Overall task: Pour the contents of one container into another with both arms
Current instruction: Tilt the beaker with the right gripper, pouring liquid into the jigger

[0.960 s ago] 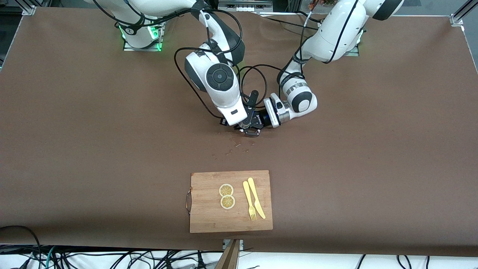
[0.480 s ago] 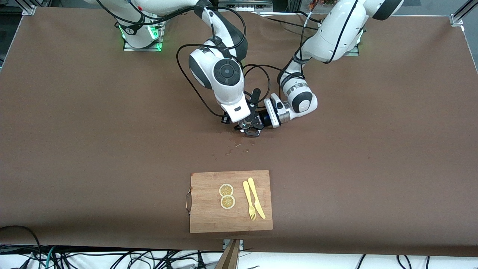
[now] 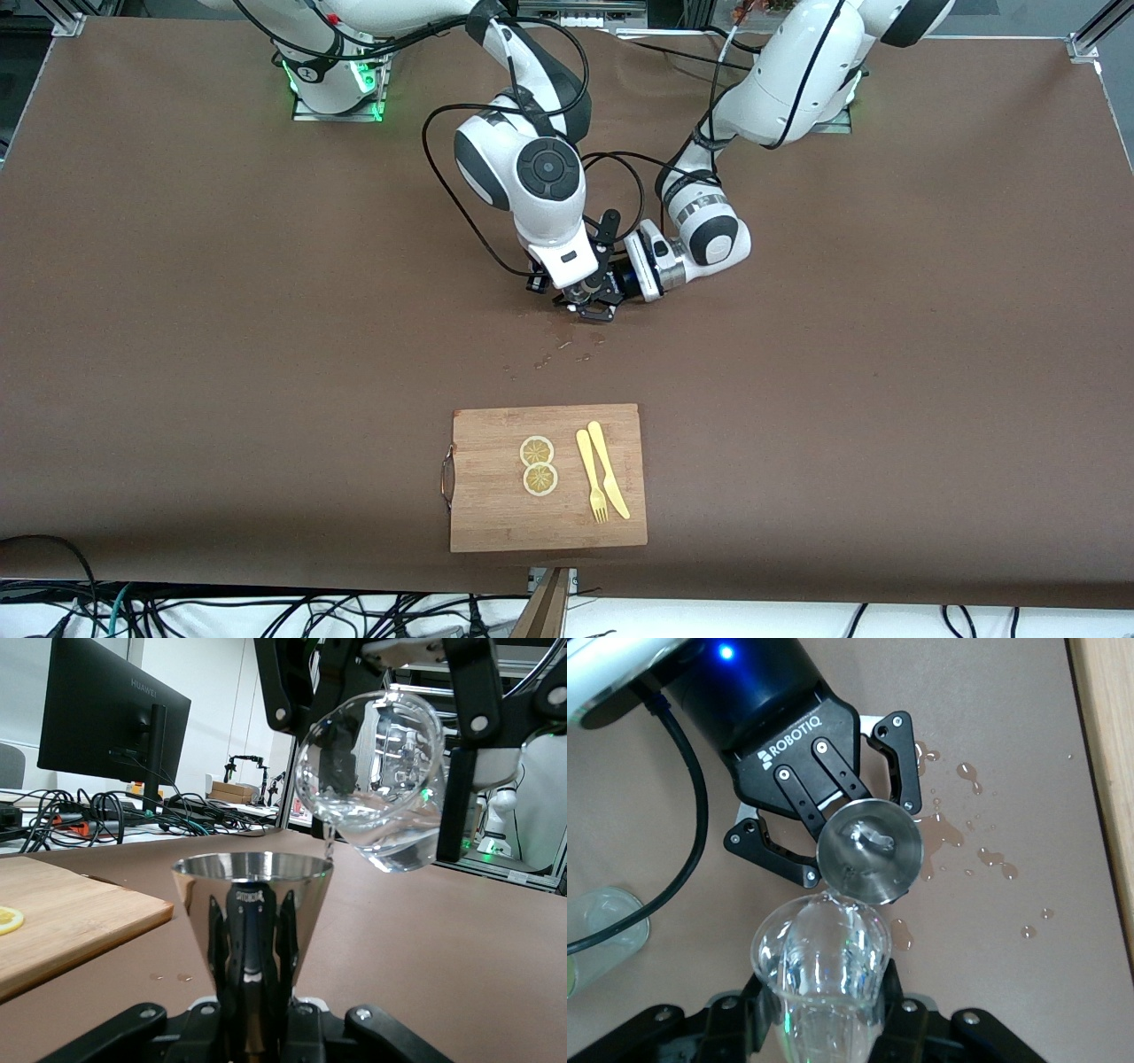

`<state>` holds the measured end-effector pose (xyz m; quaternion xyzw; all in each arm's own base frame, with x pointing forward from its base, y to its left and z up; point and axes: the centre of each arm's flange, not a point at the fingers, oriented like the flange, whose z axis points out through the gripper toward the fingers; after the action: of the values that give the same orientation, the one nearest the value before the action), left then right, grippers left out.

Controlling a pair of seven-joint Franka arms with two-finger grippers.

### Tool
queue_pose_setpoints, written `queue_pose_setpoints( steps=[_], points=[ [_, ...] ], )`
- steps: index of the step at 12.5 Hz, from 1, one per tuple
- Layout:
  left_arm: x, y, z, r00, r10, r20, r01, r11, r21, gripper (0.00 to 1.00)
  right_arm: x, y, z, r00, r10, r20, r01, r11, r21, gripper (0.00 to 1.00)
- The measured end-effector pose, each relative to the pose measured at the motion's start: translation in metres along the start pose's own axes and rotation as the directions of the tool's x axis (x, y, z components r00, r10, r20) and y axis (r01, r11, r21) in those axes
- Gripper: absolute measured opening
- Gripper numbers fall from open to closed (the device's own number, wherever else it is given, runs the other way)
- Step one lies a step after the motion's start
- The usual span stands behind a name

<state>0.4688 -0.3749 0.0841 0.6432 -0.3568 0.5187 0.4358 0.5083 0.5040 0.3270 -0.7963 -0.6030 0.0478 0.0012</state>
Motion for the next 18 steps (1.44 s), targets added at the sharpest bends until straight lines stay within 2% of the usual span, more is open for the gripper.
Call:
queue_pose_setpoints(
  steps=[18],
  points=[
    [-0.0009, 0.0001, -0.0003, 1.0, 0.003, 0.008, -0.003, 1.0, 0.001, 0.09, 0.0049, 0.0052, -0.003, 1.0, 0.018, -0.02, -0.018, 1.0, -0.015, 0.49]
  ],
)
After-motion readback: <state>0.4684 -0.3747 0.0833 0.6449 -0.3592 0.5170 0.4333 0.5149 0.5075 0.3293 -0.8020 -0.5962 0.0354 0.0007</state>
